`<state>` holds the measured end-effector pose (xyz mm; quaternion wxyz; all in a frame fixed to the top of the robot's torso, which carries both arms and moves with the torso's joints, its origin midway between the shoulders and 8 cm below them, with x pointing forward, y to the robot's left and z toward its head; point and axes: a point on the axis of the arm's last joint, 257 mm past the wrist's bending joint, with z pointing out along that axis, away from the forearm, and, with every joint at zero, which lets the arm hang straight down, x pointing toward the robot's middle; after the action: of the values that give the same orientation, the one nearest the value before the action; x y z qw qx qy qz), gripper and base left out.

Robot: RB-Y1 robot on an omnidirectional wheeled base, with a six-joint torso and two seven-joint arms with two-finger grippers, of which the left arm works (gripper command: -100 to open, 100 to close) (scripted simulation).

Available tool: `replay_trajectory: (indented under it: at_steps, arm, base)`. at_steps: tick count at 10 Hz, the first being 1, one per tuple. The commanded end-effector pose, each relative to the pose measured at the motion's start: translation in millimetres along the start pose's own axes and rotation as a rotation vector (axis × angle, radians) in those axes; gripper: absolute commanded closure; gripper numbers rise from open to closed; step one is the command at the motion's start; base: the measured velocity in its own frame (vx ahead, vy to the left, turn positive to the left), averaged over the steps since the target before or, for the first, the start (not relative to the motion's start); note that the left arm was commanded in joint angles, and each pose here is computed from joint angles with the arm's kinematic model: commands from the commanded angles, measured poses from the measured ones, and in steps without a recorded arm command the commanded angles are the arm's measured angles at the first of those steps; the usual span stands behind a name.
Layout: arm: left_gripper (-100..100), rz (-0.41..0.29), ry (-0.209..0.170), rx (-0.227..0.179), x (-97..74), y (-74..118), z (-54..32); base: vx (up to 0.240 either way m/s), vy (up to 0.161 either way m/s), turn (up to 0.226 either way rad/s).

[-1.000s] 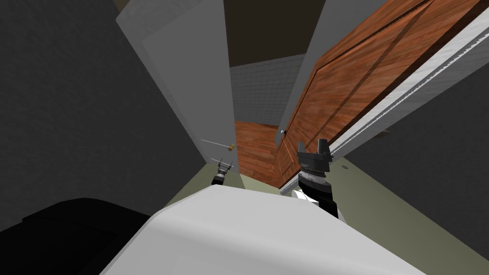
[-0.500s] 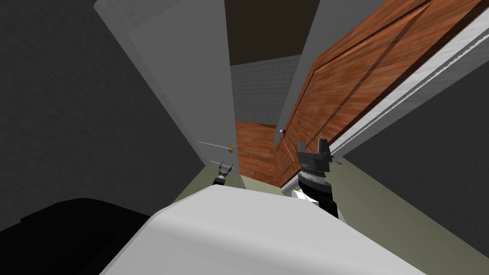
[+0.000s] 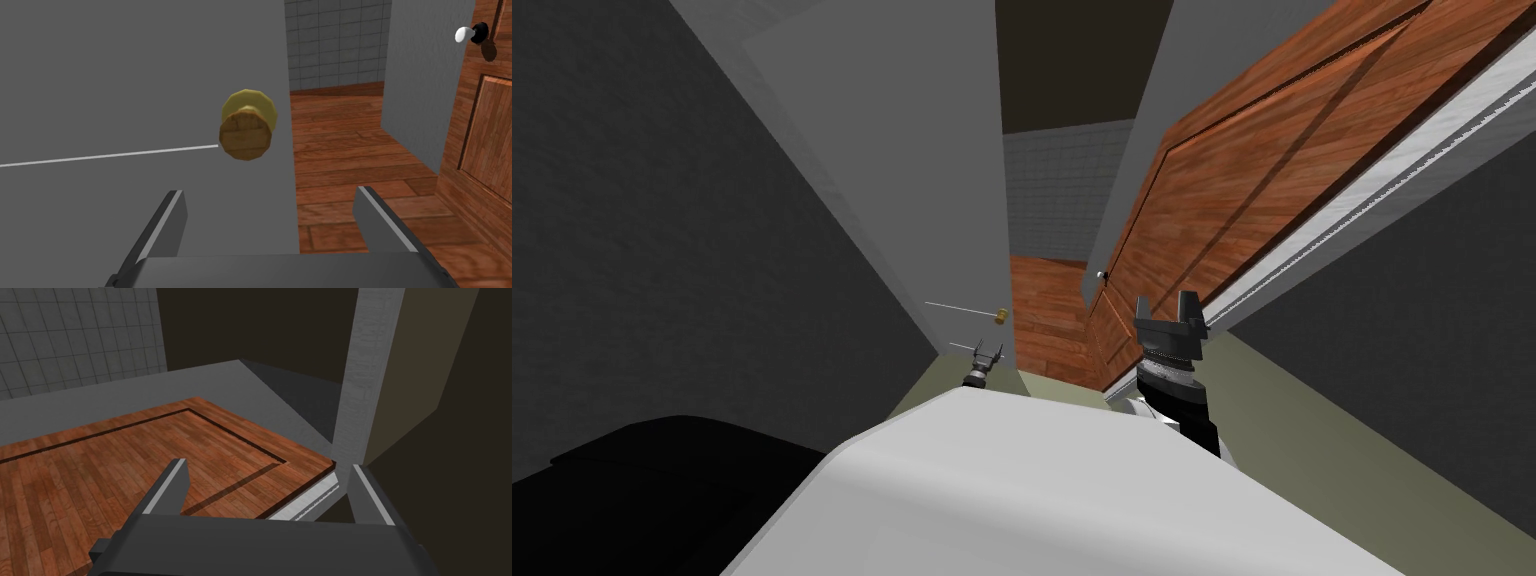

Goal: Push the door open

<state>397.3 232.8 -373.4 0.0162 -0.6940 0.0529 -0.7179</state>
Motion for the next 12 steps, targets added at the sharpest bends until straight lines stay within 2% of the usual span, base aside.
replay_trajectory:
  at_steps: [1, 3, 5, 9, 12]
  arm:
    - [-100, -0.039, -0.012, -0.004, -7.1, 5.8, -2.7]
    - [-100, -0.085, -0.026, -0.008, -14.6, 12.4, -5.5]
    - [-100, -0.056, -0.025, -0.008, -13.7, 3.8, -5.1]
    - [-100, -0.046, -0.027, 0.0, -16.7, 1.0, -3.6]
    - [-100, -0.07, -0.025, 0.013, -17.3, 10.6, -0.7]
  base:
    - [0.037, 0.137, -0.099]
    - [0.037, 0.136, -0.091]
    - [0.07, 0.04, -0.026]
    - [0.205, 0.002, -0.028]
    - [0.214, 0.004, -0.026]
